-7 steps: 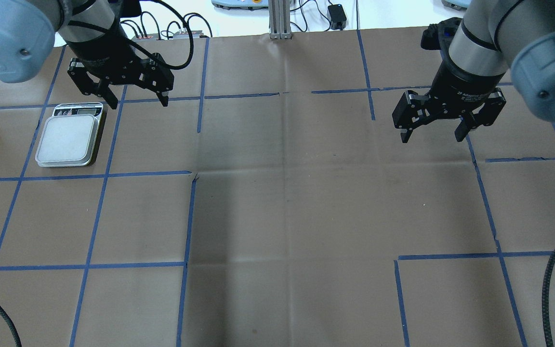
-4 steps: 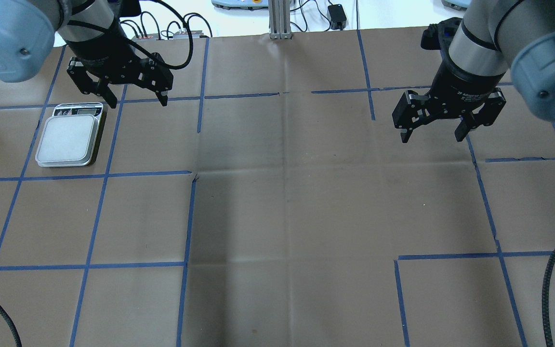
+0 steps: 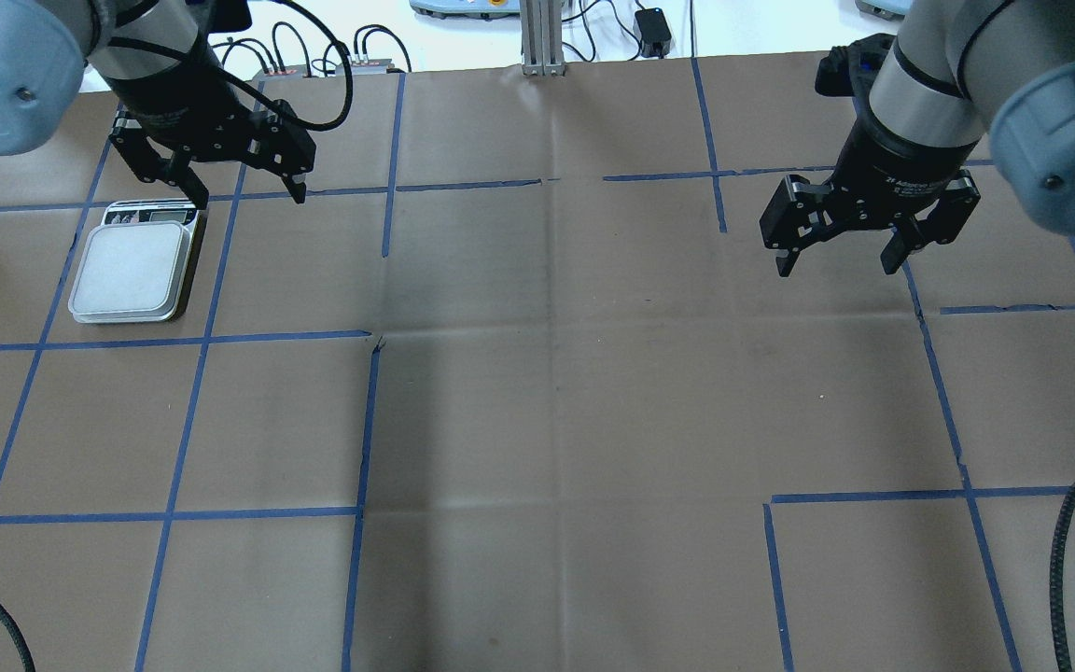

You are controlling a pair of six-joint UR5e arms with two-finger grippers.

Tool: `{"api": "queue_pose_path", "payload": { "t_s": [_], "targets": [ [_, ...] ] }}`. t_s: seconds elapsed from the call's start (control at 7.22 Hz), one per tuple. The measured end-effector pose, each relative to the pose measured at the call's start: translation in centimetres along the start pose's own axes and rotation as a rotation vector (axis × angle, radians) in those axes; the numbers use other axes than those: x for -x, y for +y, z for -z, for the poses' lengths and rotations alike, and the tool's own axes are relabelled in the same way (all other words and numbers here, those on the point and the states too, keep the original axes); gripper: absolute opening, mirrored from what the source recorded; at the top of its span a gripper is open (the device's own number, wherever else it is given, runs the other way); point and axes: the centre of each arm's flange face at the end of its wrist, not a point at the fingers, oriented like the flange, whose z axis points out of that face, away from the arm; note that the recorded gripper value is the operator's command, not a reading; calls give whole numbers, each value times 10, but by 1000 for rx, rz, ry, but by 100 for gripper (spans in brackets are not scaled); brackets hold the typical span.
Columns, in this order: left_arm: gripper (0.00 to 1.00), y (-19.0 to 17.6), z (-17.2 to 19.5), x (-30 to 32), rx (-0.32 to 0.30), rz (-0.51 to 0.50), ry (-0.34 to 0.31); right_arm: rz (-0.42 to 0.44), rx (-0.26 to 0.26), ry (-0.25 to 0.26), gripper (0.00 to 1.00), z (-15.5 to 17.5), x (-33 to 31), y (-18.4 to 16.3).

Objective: Weigh mango
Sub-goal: 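Move the left gripper outward past the scale toward the mango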

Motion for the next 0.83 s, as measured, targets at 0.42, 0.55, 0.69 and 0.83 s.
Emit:
{"api": "queue_pose_path", "payload": {
  "t_s": [0.42,0.55,0.69,0.83],
  "targets": [
    [100,-22,-7,82,-24,-57,-4,0,0,0,100,0,0,0],
    [100,-28,-13,116,-29,-66,-6,0,0,0,100,0,0,0],
    [100,-33,-22,163,-19,-36,-3,0,0,0,100,0,0,0],
    [100,-38,-35,214,-12,-5,-1,0,0,0,100,0,0,0]
  ]
}}
